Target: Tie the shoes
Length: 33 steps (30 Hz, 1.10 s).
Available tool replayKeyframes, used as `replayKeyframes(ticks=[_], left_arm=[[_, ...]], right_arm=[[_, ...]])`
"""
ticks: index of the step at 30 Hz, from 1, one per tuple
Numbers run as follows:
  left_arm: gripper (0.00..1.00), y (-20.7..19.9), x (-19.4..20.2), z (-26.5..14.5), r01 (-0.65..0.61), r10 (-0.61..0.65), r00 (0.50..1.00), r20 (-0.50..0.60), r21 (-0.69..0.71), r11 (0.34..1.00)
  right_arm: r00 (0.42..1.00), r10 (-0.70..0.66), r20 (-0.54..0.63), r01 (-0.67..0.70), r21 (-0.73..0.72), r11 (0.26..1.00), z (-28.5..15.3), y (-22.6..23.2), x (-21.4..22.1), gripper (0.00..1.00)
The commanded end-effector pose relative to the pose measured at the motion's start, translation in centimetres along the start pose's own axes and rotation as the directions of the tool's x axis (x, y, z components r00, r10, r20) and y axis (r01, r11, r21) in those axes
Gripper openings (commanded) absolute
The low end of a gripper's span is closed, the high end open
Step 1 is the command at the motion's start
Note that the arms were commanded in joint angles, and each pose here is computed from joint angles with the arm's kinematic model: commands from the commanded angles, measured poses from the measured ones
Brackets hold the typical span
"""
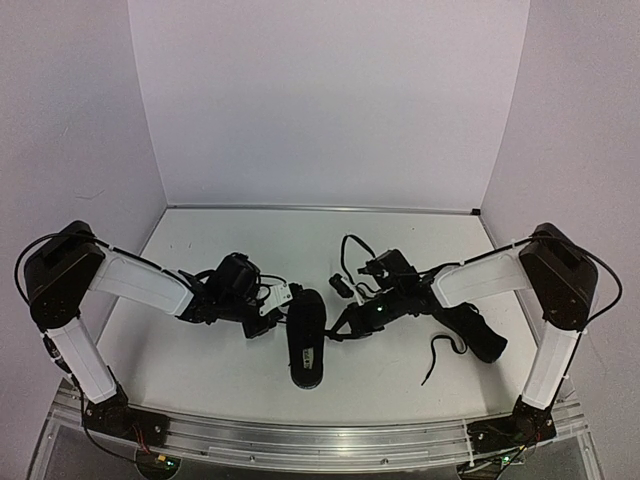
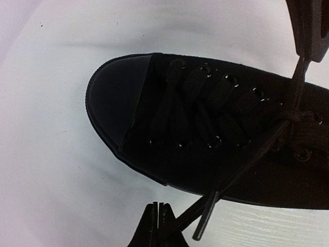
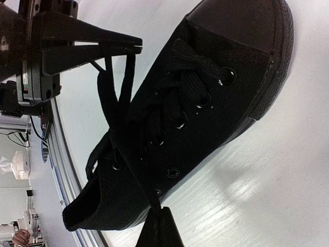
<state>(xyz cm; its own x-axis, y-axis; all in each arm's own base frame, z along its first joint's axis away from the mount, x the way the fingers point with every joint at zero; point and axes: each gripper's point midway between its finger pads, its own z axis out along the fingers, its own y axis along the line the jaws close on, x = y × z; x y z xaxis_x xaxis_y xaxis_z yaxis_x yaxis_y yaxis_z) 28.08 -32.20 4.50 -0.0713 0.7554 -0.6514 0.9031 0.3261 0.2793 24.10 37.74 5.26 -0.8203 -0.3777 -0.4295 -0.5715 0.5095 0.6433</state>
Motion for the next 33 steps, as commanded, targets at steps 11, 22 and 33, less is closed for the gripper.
replayKeyframes(ticks=[11, 22, 33], left_arm=[[0.00, 4.2, -0.1, -2.5, 0.064, -0.073, 0.996, -0.047, -0.166, 0.984], [0.00, 4.2, 0.8, -2.6, 0.071, -0.083, 0.994, -0.072, -0.164, 0.984], [0.00, 4.3, 1.1, -2.8, 0.078, -0.092, 0.993, -0.078, -0.168, 0.983]], right_arm=[[0.999, 0.045, 0.008, -0.045, 0.070, 0.997, -1.1, -1.4, 0.7, 0.00], [0.998, 0.060, 0.011, -0.060, 0.082, 0.995, -1.3, -1.8, 0.9, 0.00], [0.997, 0.076, 0.020, -0.077, 0.096, 0.992, -1.7, -2.4, 1.1, 0.00]])
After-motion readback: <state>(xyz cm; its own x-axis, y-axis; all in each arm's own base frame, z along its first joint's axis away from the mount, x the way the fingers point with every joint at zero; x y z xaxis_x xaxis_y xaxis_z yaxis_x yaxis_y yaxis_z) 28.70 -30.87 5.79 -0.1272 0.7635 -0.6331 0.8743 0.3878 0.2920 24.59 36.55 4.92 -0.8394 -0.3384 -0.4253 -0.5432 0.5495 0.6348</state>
